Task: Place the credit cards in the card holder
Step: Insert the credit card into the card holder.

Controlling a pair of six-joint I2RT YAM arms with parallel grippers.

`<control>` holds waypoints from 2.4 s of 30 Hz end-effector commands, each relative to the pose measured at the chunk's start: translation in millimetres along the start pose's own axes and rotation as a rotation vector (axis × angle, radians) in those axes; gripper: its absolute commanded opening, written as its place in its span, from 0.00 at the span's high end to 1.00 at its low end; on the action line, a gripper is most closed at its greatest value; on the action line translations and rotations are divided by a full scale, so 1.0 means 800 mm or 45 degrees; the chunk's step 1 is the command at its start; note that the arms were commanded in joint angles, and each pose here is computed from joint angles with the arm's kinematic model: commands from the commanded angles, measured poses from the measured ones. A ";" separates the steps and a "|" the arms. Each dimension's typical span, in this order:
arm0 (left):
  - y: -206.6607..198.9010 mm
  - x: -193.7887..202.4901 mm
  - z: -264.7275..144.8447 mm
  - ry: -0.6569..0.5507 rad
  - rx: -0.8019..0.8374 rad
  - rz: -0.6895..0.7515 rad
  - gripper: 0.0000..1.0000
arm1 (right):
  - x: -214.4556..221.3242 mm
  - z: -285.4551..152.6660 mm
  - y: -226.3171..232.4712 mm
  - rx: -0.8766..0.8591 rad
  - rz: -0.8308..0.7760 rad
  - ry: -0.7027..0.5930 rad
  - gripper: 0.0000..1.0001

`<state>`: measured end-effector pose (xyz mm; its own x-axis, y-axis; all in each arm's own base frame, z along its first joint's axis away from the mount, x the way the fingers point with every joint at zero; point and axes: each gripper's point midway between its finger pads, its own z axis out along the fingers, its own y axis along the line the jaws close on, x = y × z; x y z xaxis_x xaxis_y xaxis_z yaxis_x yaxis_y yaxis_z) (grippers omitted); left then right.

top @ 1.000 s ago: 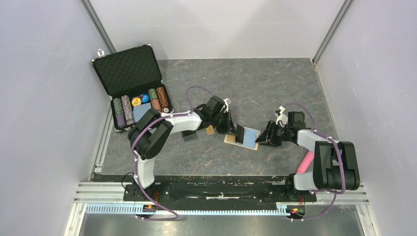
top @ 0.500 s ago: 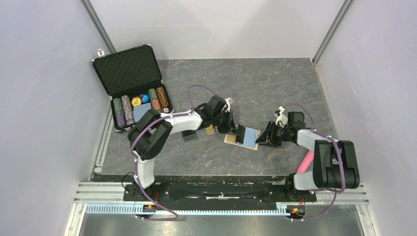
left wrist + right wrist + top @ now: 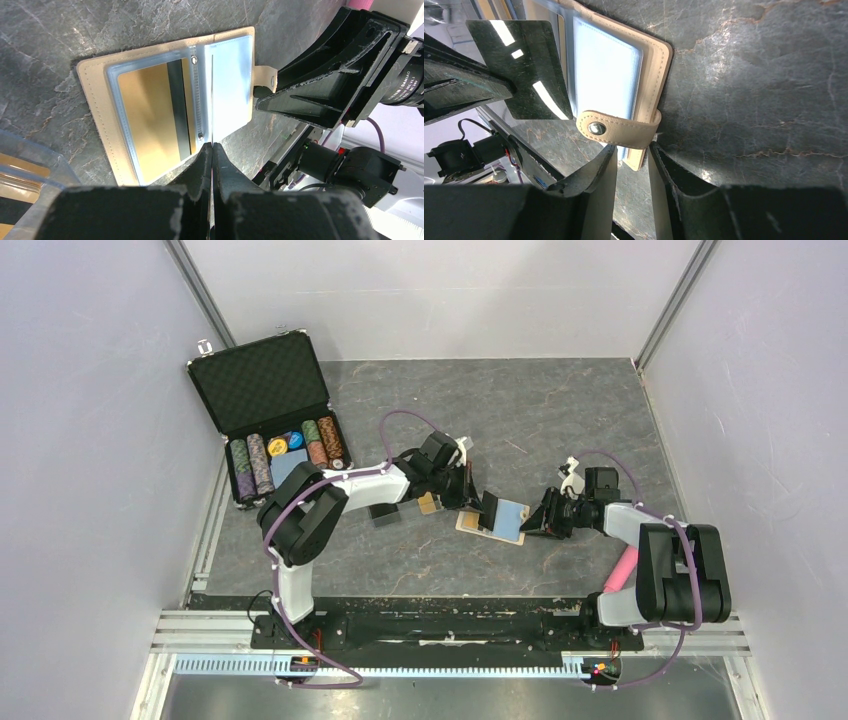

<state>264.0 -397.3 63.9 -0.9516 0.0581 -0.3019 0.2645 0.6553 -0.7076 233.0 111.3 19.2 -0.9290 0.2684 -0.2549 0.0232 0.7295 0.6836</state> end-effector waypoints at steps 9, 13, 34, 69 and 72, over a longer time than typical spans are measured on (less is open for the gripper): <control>-0.013 -0.005 0.009 0.020 0.068 0.080 0.98 | 0.016 0.006 -0.016 0.047 0.012 0.050 0.69; -0.008 0.001 0.019 0.044 0.060 0.063 0.98 | 0.016 0.006 -0.016 0.045 0.014 0.053 0.69; -0.017 0.005 0.036 0.045 0.161 -0.043 0.98 | 0.020 0.007 -0.017 0.038 0.020 0.063 0.69; -0.034 0.030 0.057 0.294 -0.092 0.179 0.65 | 0.019 0.008 -0.017 0.034 0.017 0.065 0.70; -0.049 0.028 0.060 0.301 -0.027 0.168 0.61 | 0.018 0.009 -0.017 0.036 0.015 0.064 0.71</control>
<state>243.5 -435.3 34.0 -0.9416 0.2722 -0.1981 0.3363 0.7299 -0.5951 231.0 115.3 16.7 -0.9369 0.2631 -0.2300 0.0258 0.7084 0.7053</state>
